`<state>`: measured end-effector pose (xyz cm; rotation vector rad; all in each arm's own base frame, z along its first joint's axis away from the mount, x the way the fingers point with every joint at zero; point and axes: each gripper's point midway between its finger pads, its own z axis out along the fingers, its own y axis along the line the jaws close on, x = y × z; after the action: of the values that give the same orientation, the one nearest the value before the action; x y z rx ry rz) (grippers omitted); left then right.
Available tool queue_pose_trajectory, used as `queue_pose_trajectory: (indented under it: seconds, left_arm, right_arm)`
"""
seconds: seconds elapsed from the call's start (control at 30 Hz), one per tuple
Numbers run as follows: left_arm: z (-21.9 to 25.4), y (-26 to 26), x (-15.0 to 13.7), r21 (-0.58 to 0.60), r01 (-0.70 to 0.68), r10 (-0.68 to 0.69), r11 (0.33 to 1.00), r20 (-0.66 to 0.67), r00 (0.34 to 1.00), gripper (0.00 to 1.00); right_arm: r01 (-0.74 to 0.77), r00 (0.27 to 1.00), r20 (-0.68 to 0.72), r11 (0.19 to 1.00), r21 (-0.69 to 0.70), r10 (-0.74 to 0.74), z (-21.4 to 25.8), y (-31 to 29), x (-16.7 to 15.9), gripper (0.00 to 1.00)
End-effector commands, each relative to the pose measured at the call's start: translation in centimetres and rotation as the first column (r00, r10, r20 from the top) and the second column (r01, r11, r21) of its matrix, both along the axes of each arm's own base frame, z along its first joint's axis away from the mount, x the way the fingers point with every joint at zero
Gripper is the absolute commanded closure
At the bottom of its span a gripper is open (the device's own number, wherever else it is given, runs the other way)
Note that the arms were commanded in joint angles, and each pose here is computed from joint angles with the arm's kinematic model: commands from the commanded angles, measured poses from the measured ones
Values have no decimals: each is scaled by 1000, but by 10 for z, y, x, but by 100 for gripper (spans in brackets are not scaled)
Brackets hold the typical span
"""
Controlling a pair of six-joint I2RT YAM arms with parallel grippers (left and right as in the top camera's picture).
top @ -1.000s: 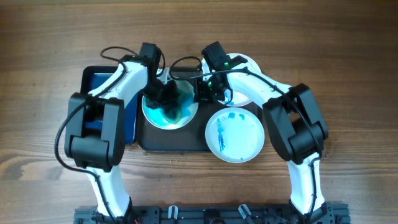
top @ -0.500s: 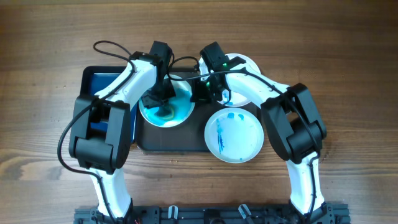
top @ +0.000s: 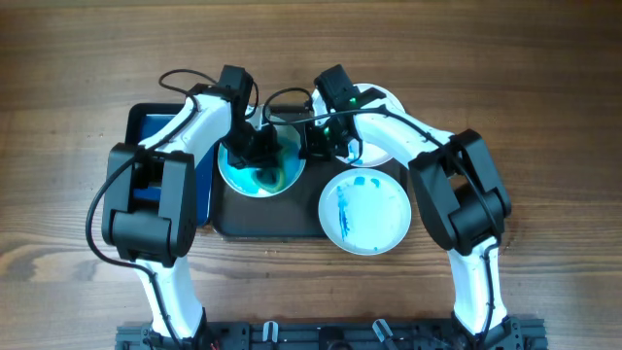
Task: Clean dirty plates on tray and stack at the side
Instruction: 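Scrub the plate surface with the sponge while the right gripper holds it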
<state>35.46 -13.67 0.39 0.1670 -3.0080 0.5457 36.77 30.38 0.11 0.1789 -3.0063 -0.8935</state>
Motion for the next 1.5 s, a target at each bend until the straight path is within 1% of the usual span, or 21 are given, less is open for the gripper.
queue_pose_trajectory:
  seconds: [0.0,0.07,0.13,0.23,0.33,0.4,0.57,0.7,0.77,0.8,0.9,0.93,0.97,1.03,1.13,1.17,1.23,1.27,1.33,1.4,1.47]
  left_arm:
    - [-9,91,22,462,-360,337,810,135,932,96]
    - [1,116,16,570,-420,388,706,185,903,96]
    - [2,118,6,590,-404,394,699,153,906,96]
    - [-3,92,-8,514,-364,403,777,38,914,96]
    - [-3,39,-15,283,-196,230,939,-94,969,96]
    - [0,12,-20,161,-83,102,984,-116,988,96]
    - [2,-19,-13,64,41,-38,997,-44,998,96]
    - [5,-37,26,18,47,-49,999,129,990,96]
    - [1,-20,38,115,-9,-11,993,172,985,96]
    - [-3,3,40,238,-84,41,967,182,982,96]
    - [-3,76,29,566,-326,215,757,255,943,96]
    - [-3,88,21,612,-354,241,707,262,935,96]
    - [-7,88,15,615,-343,243,710,243,939,96]
    - [-18,70,-5,557,-272,246,785,124,961,96]
    - [-24,17,-24,309,-88,106,947,-43,993,96]
    - [-21,-6,-27,174,-7,18,985,-66,998,96]
    - [-7,-46,-33,-89,158,-162,983,-38,986,96]
    - [-3,-53,-31,-142,192,-195,971,-9,981,96]
    - [-5,-46,-17,-108,169,-166,980,31,986,96]
    - [-12,-2,13,110,-51,45,993,59,997,96]
    - [-3,49,31,313,-231,206,921,111,972,96]
  right_arm:
    - [-28,998,-48,999,-29,27,-22,0,-14,96]
    - [-28,999,-47,999,-28,27,-22,0,-14,96]
    - [-28,999,-45,999,-27,26,-22,0,-14,96]
    - [-28,999,-42,999,-25,27,-21,0,-13,96]
    - [-28,999,-42,999,-25,27,-21,0,-13,96]
    - [-28,998,-49,999,-29,27,-22,0,-15,96]
    - [-32,999,-41,999,-38,31,-23,2,-15,96]
    - [-32,999,-39,999,-41,30,-23,2,-15,96]
    - [-31,999,-40,998,-47,29,-23,1,-16,96]
    - [-30,999,-41,998,-51,28,-24,0,-16,96]
    - [-29,999,-38,998,-52,27,-24,0,-15,96]
    - [-24,999,-40,998,-52,21,-24,0,-15,96]
    - [-18,999,-42,999,-51,16,-24,0,-14,96]
    - [-16,999,-41,999,-50,14,-24,1,-14,96]
    - [-17,999,-41,999,-50,15,-24,1,-14,96]
    - [-17,999,-41,999,-50,15,-24,1,-14,96]
    - [-17,999,-39,999,-49,15,-23,1,-14,96]
    - [-16,999,-39,999,-49,14,-23,1,-14,96]
    - [-17,999,-39,999,-49,15,-23,1,-14,96]
    - [-17,999,-38,999,-49,15,-23,1,-14,96]
    - [-17,999,-38,999,-49,15,-23,1,-14,96]
